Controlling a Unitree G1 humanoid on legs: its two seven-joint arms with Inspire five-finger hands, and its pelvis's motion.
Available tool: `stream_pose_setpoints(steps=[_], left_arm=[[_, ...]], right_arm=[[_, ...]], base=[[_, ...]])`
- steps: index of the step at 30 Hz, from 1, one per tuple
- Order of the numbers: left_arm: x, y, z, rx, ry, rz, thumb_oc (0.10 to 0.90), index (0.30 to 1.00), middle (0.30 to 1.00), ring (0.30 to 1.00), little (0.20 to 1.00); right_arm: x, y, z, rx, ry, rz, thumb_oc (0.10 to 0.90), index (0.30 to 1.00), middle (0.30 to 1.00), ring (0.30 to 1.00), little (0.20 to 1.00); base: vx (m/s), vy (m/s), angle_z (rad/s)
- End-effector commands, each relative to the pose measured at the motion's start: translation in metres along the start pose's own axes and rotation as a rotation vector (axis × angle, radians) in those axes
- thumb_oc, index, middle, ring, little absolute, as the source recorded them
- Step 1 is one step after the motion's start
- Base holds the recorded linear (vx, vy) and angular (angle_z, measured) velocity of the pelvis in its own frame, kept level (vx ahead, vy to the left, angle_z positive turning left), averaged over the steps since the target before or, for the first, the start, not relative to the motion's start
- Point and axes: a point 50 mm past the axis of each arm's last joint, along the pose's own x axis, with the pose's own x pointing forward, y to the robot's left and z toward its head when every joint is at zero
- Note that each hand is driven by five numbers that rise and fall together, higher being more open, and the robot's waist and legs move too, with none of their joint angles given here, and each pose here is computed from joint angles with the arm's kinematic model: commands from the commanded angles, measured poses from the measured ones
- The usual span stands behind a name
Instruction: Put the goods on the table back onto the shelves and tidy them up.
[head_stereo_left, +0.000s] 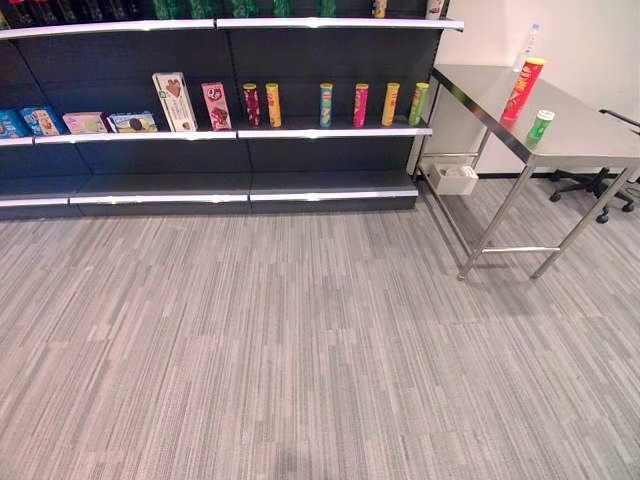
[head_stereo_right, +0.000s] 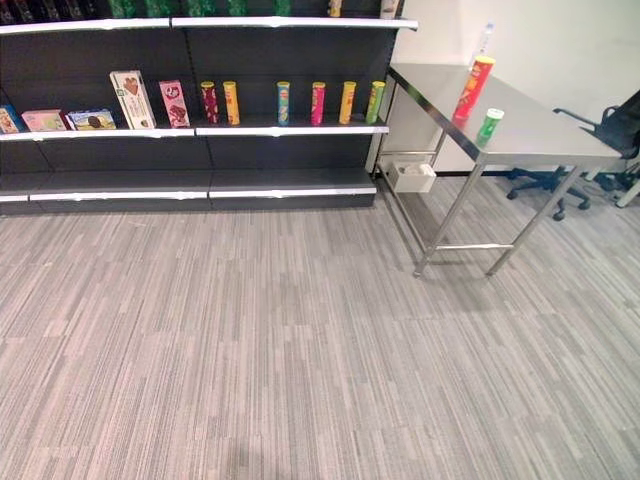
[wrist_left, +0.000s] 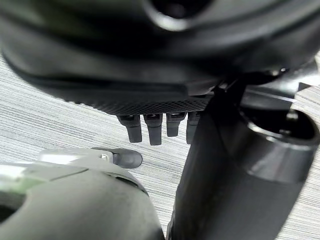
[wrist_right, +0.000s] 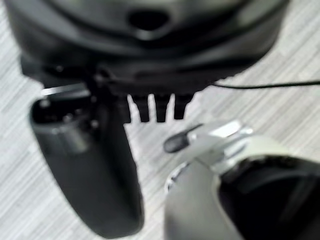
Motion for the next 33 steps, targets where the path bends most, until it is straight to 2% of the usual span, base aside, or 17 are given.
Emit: stream_pose_setpoints(steps=[1, 15, 21, 27, 33], left_arm=[[0.000, -0.006, -0.005, 0.012, 0.038, 0.003, 0.800, 0.900, 0.900, 0.900, 0.900], [-0.001, 0.003, -0.006, 0.002, 0.043, 0.012, 0.800, 0.900, 0.900, 0.900, 0.900], [0.000, 0.003, 0.017, -0.077, -0.031, 0.018, 0.800, 0.900, 0.900, 0.900, 0.900], [-0.002, 0.013, -0.002, -0.160, 0.019, 0.048, 0.800, 0.900, 0.900, 0.900, 0.900], [-0.009, 0.030, -0.025, -0.226, 0.085, 0.104, 0.800, 0.900, 0.900, 0.900, 0.900]], right_arm=[[-0.001, -0.001, -0.002, -0.016, 0.023, -0.018, 0.800, 0.900, 0.900, 0.900, 0.900], [-0.001, 0.000, 0.009, -0.102, -0.010, -0.001, 0.800, 0.900, 0.900, 0.900, 0.900], [-0.002, 0.001, 0.026, -0.134, -0.047, -0.009, 0.800, 0.900, 0.900, 0.900, 0.900], [-0.004, -0.005, 0.034, -0.159, -0.065, -0.023, 0.800, 0.900, 0.900, 0.900, 0.900], [-0.004, -0.011, 0.025, -0.179, -0.035, -0.032, 0.800, 0.900, 0.900, 0.900, 0.900]], base=[[0.03, -0.034, -0.01], [0.02, -0.040, 0.00], [0.02, -0.034, -0.03], [0.27, 0.139, -0.07], [0.58, 0.294, -0.47]])
